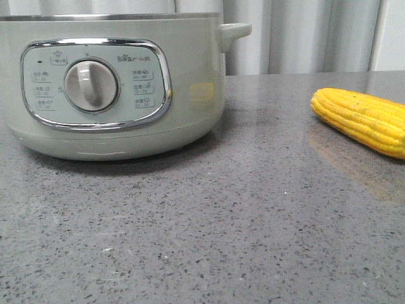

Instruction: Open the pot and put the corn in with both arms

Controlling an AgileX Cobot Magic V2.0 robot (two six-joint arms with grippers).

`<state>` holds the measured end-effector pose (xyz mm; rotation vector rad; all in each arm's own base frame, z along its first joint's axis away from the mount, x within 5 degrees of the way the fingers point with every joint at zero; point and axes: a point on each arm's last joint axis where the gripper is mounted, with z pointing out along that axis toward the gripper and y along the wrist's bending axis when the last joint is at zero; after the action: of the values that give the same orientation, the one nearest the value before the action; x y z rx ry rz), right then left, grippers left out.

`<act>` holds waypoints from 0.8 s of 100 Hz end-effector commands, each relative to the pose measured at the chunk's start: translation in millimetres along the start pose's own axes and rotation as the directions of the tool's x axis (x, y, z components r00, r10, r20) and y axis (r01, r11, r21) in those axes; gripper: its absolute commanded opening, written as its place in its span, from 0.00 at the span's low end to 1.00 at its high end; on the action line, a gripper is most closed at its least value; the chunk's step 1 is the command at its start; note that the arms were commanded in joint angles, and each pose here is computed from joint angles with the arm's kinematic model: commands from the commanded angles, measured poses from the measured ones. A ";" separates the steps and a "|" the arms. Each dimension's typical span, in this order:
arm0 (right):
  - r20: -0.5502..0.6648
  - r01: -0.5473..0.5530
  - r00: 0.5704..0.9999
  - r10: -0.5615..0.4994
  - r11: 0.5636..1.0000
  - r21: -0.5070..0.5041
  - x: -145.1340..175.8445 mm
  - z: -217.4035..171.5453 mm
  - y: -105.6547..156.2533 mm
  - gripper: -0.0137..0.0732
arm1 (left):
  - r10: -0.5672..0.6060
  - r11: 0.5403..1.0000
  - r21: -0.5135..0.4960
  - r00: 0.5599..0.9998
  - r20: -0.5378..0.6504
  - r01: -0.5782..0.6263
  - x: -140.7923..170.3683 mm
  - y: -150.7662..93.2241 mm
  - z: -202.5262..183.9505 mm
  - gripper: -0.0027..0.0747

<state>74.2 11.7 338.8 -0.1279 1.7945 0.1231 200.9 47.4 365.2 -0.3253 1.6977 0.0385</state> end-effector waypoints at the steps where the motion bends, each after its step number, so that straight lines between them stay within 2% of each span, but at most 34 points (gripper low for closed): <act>1: 0.105 0.018 0.994 -0.019 1.000 0.008 -18.2 -2.6 -0.4 0.70 | -0.046 0.998 -0.030 0.992 0.117 0.050 3.3 5.8 -2.8 0.05; 15: 0.105 0.018 0.994 -0.019 1.000 0.008 -18.2 -2.6 -0.4 0.70 | -0.048 0.997 -0.068 0.999 -0.009 0.047 49.6 14.5 7.1 0.05; 28: 0.127 0.018 0.992 -0.019 1.000 0.008 -20.1 -2.8 -0.3 0.70 | -0.053 0.995 -0.093 0.996 -0.077 0.046 74.8 19.8 13.5 0.05; 57: 0.142 0.018 0.990 -0.019 1.000 0.008 -21.5 -3.0 -0.3 0.70 | -0.056 0.993 -0.113 0.985 -0.164 0.037 93.0 23.4 29.9 0.06; 80: 0.132 0.018 0.991 -0.019 1.000 0.008 -21.2 -0.5 -0.3 0.70 | -0.059 0.992 -0.121 0.976 -0.210 0.034 102.8 25.1 36.6 0.18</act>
<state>74.7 11.8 341.3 -0.1260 1.7658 0.1249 212.4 55.4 239.2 -0.4635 2.0095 0.0542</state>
